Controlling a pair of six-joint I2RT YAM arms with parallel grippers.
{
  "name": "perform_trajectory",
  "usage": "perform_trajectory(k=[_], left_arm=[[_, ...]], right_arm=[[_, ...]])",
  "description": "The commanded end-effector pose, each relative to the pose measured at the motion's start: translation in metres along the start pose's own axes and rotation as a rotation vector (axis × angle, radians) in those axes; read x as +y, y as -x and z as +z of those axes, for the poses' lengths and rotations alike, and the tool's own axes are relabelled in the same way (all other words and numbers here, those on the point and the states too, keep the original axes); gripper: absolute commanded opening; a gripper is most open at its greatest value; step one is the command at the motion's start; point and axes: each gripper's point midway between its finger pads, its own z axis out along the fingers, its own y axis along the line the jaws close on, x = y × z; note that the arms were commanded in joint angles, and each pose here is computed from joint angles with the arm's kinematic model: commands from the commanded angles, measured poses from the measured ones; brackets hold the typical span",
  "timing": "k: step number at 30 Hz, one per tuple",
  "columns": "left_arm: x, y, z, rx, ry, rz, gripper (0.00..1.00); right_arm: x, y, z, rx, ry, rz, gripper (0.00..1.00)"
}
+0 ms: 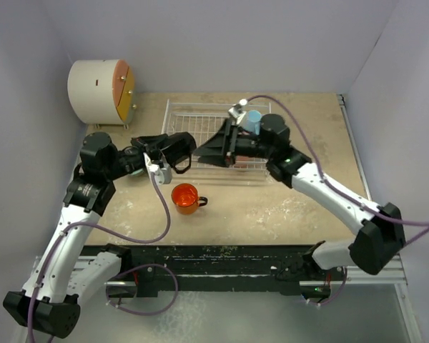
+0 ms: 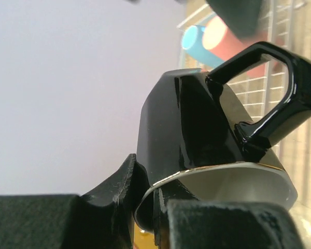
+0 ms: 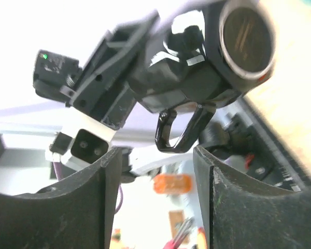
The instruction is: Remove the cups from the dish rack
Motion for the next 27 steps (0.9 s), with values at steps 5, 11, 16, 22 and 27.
perform_trajectory(k=[5, 11, 16, 22, 27], left_arm=[[-0.008, 0.022, 0.015, 0.022, -0.191, -0.235, 0.00], [-0.056, 0.043, 0.043, 0.098, -0.457, -0.382, 0.00], [-0.111, 0.050, 0.070, 0.192, -0.678, -0.413, 0.00], [-0.153, 0.063, 0.108, 0.259, -0.815, -0.347, 0.00], [-0.193, 0.060, 0.129, 0.348, -0.912, -0.306, 0.00]], right_arm=[[-0.043, 0.099, -0.131, -0.376, -0.469, -0.301, 0.66], [-0.048, 0.134, -0.186, -0.544, -0.756, -0.413, 0.68], [-0.039, 0.145, -0.211, -0.633, -0.867, -0.447, 0.69], [-0.049, 0.141, -0.233, -0.674, -0.978, -0.431, 0.69], [-0.063, 0.139, -0.250, -0.688, -1.065, -0.408, 0.69]])
